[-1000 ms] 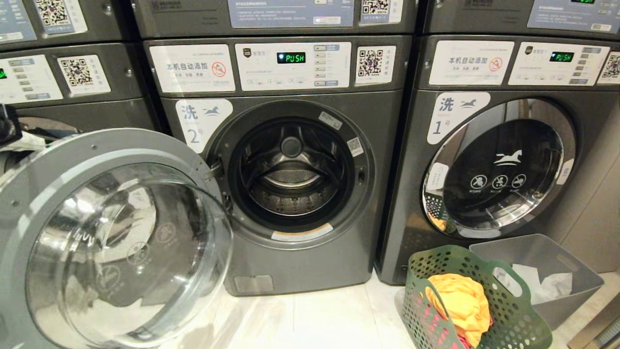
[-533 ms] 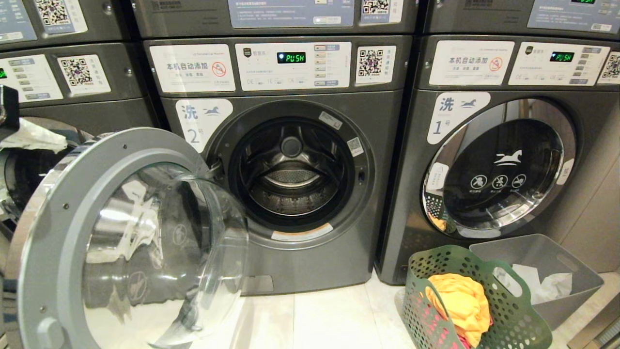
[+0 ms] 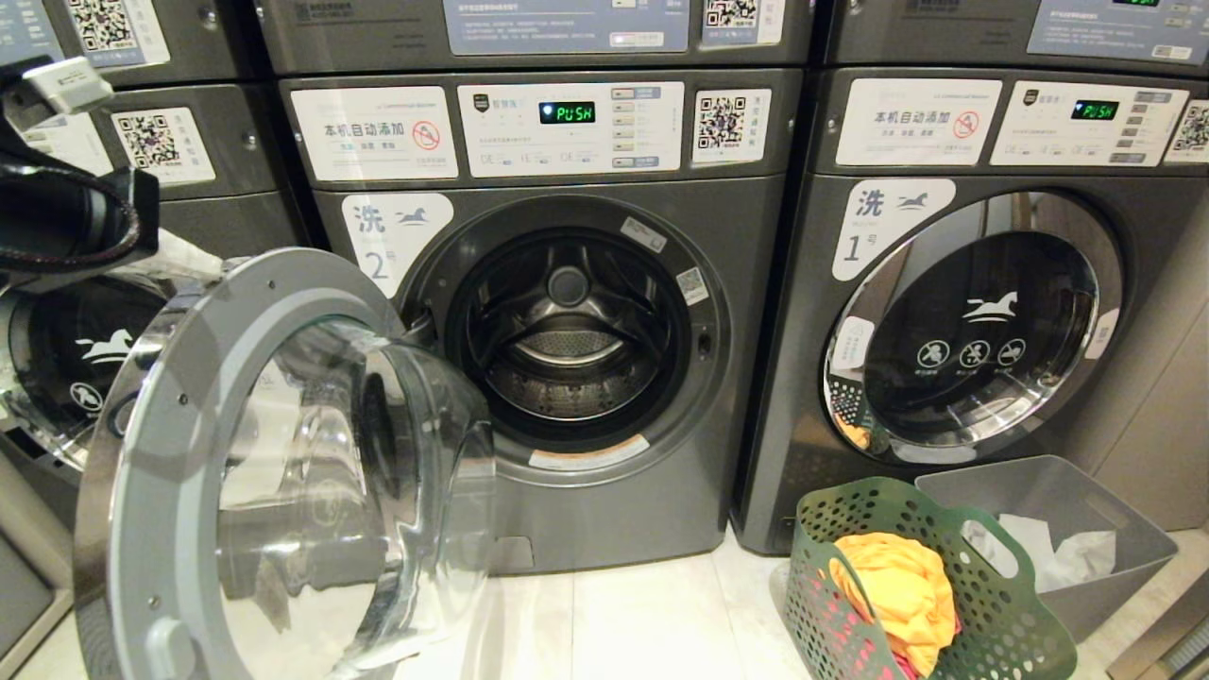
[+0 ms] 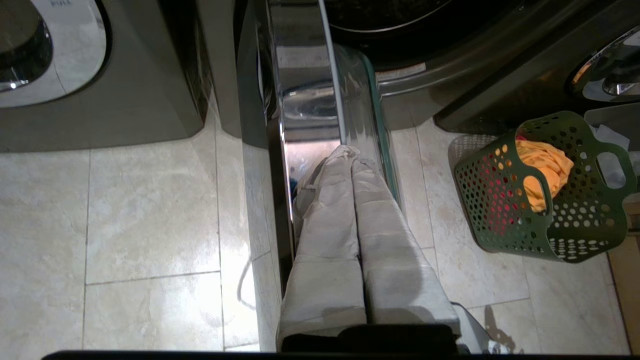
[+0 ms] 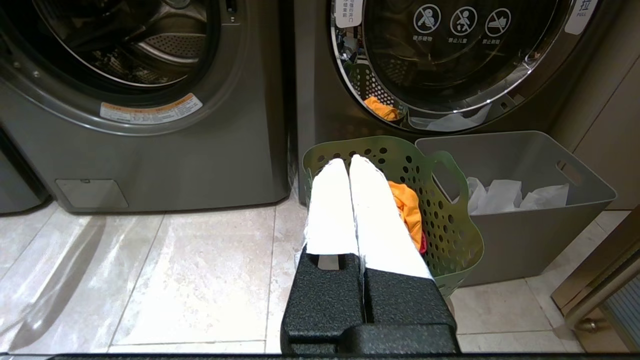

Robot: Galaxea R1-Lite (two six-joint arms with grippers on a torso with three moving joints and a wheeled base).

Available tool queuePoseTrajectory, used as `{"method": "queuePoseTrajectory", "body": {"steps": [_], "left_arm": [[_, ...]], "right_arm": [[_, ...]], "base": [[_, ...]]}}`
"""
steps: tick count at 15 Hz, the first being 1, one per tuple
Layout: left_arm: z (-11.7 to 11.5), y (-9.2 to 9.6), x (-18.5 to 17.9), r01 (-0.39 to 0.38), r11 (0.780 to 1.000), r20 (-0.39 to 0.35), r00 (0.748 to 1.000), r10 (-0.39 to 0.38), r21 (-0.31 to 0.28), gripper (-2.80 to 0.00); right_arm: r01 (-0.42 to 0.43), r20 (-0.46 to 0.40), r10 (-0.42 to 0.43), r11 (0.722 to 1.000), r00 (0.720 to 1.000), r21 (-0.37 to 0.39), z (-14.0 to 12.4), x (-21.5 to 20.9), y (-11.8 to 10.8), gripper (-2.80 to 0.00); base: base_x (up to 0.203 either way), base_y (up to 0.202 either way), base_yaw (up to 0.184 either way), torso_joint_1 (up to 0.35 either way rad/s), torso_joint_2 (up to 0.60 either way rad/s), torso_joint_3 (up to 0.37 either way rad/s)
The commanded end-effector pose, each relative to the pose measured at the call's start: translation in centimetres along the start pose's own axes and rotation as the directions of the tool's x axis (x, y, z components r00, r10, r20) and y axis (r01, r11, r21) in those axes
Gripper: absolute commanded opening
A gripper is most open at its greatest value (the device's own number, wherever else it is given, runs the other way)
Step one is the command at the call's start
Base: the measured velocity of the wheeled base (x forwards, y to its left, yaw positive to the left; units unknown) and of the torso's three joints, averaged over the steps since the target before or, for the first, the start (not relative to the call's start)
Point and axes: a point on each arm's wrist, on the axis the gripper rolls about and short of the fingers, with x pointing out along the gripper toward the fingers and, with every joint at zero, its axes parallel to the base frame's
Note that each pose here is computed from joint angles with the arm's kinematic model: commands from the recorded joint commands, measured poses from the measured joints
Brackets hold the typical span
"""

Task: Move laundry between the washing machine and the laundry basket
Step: Close the washing machine door with the left hand

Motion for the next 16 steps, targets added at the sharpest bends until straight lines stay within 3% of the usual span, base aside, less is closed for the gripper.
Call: {"method": "queuePoseTrajectory", "body": {"steps": [1, 2, 4, 6, 8, 11, 16], "left_arm": [[1.1, 0.1, 0.7, -0.033, 0.999, 0.087, 0.996, 0.031, 0.017, -2.8], [1.5, 0.5, 0.4, -0.078, 0.997, 0.131, 0.988, 0.076, 0.01, -2.8], [1.6, 1.7, 0.5, -0.151, 0.988, 0.142, 0.978, 0.152, -0.016, -2.8], [1.2, 2.1, 0.9, -0.206, 0.978, 0.11, 0.972, 0.209, -0.042, -2.8], [-0.1, 2.3, 1.9, -0.212, 0.976, 0.043, 0.976, 0.215, -0.057, -2.8], [-1.0, 1.5, 3.2, -0.182, 0.982, -0.012, 0.983, 0.181, -0.042, -2.8], [-1.5, -2.7, 4.3, -0.03, 0.999, -0.044, 0.999, 0.031, 0.024, -2.8]], "right_arm": [[-0.001, -0.001, 0.001, 1.0, 1.0, 0.0, 0.0, 0.0, 0.0, -2.8], [-0.001, -0.001, 0.001, 1.0, 1.0, 0.0, 0.0, 0.0, 0.0, -2.8], [-0.001, -0.001, 0.001, 1.0, 1.0, -0.003, 0.0, 0.0, 0.0, -2.8], [-0.001, -0.001, 0.001, 1.0, 1.0, -0.004, 0.0, 0.0, 0.0, -2.8], [-0.003, -0.001, 0.003, 1.0, 1.0, -0.009, 0.0, 0.0, 0.0, -2.8], [-0.003, -0.001, 0.003, 1.0, 1.0, -0.006, 0.0, 0.0, 0.0, -2.8], [-0.001, -0.001, 0.001, 1.0, 1.0, -0.001, 0.0, 0.0, 0.0, -2.8]], "base": [[0.0, 0.0, 0.0, 0.0, 0.0, 0.0], [0.0, 0.0, 0.0, 0.0, 0.0, 0.0], [0.0, 0.0, 0.0, 0.0, 0.0, 0.0], [0.0, 0.0, 0.0, 0.0, 0.0, 0.0], [0.0, 0.0, 0.0, 0.0, 0.0, 0.0], [0.0, 0.0, 0.0, 0.0, 0.0, 0.0], [0.0, 0.0, 0.0, 0.0, 0.0, 0.0]]}}
